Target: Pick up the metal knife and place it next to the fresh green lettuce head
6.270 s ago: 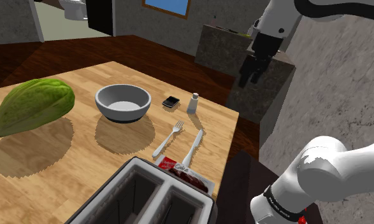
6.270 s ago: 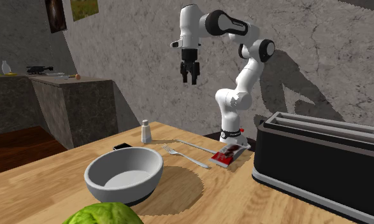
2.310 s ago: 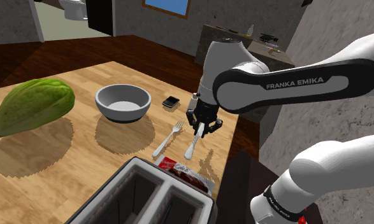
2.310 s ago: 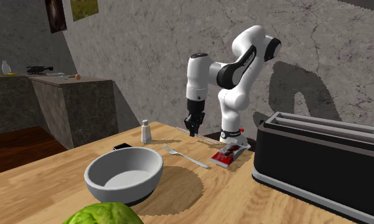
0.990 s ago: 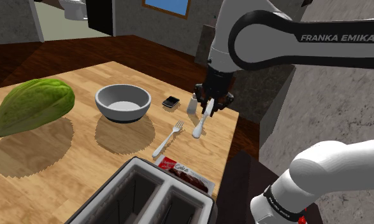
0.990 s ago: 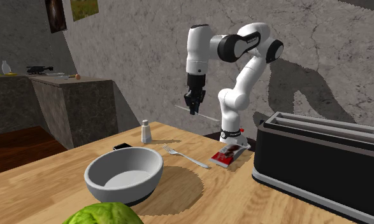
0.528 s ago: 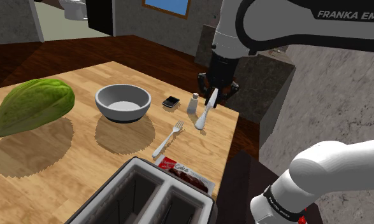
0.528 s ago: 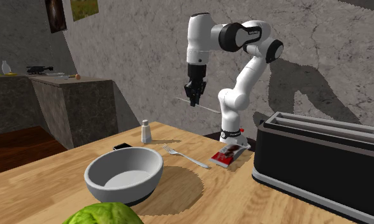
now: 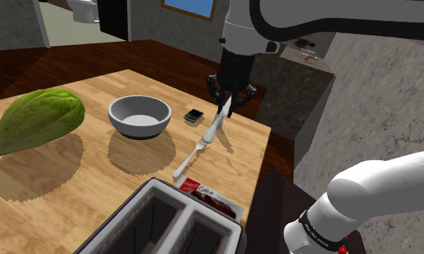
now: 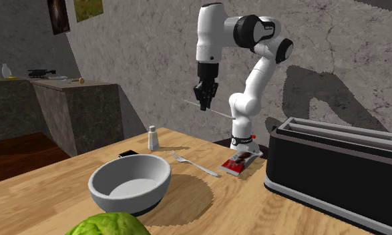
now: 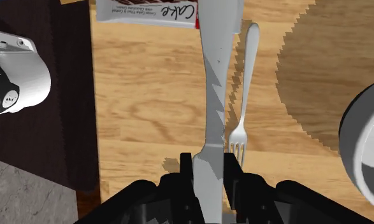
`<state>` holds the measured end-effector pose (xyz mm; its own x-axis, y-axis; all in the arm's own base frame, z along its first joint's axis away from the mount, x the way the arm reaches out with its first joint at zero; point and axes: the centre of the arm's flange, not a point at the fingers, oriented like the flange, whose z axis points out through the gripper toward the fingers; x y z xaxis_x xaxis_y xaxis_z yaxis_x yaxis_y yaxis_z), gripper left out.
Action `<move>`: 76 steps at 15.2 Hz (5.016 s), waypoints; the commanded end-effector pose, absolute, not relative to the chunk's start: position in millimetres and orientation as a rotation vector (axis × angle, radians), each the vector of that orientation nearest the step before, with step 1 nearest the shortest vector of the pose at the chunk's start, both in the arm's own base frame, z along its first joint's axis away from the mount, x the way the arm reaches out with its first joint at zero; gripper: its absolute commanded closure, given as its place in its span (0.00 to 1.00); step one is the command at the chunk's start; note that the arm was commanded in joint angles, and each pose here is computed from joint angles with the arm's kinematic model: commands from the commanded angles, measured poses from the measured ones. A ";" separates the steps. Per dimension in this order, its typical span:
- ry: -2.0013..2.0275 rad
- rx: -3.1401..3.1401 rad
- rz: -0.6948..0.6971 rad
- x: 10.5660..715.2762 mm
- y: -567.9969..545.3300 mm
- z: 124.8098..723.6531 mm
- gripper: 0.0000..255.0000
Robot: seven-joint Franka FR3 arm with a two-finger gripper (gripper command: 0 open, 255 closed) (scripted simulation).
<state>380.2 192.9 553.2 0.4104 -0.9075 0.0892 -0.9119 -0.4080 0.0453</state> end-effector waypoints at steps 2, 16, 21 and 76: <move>-1.661 2.564 0.077 398.0 227.0 553.8 1.00; -1.661 2.564 0.077 481.1 392.1 554.2 1.00; -1.661 2.564 0.077 509.8 449.2 554.3 1.00; -1.661 2.564 0.077 510.0 451.8 370.5 0.00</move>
<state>510.4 452.4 358.4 0.4086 -0.9084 0.0883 -0.9127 -0.4063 0.0441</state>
